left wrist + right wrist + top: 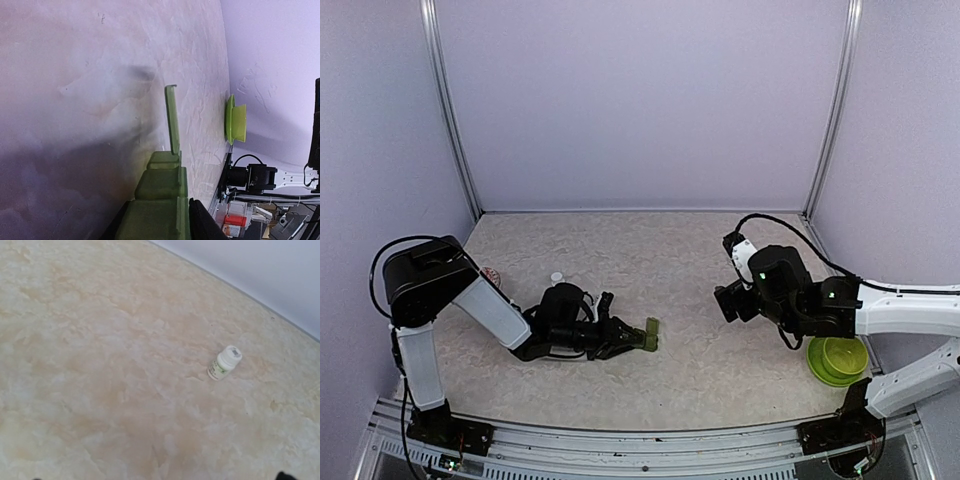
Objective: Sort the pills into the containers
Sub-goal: Place the pill container at the center of the board.
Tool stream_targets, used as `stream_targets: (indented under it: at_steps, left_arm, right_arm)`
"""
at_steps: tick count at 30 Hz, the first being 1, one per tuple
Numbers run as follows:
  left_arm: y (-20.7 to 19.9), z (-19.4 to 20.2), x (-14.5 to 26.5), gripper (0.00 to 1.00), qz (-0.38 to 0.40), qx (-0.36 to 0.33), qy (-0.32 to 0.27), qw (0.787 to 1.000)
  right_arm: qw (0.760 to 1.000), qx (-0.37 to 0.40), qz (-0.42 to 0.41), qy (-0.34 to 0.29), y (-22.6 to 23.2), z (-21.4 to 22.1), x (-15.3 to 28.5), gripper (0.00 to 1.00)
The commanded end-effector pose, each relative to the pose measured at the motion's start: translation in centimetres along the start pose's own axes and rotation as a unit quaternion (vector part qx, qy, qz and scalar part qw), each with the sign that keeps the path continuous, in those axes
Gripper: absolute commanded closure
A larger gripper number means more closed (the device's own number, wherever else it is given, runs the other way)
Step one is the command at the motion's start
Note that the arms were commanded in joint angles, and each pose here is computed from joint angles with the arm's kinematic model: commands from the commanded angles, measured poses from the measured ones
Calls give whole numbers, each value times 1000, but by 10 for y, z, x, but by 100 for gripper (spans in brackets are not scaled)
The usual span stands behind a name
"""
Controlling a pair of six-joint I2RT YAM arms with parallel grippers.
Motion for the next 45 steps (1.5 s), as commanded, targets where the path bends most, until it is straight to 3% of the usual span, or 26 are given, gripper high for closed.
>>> stream_targets:
  at_steps: [1, 9, 15, 16, 17, 18, 45]
  left_arm:
    - [3, -5, -5, 63, -21, 8, -13, 1000]
    - [-1, -4, 0, 48, -36, 9, -24, 999]
    - [-5, 1, 3, 24, -52, 5, -28, 998]
    - [-5, 1, 4, 18, -55, 4, -29, 998]
    - [-5, 2, 5, 3, -58, 3, -30, 998]
    - [-4, 2, 7, 2, -61, 2, -31, 998]
    - [-10, -24, 39, 1, -102, -21, -99, 990]
  right_arm:
    - [1000, -15, 6, -4, -4, 0, 2, 0]
    - [1000, -8, 12, 2, -4, 2, -2, 0]
    - [1000, -9, 16, 6, -4, -1, -6, 0]
    - [1000, -10, 14, 6, -4, -2, -7, 0]
    - [1000, -11, 13, 6, -4, -2, -7, 0]
    - [1000, -11, 13, 6, -5, -3, -8, 0]
    - [996, -82, -6, 41, -40, 8, -61, 0]
Point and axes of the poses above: each gripper's point midway between its finger pads, its own x axis back along the fingers, its own y axis along the line the jaws close on, z = x × y, the point moved 7 cm from there along x, back along the fingers, and after that the axes turned 10 degrees about x, right-handed, at the moved point
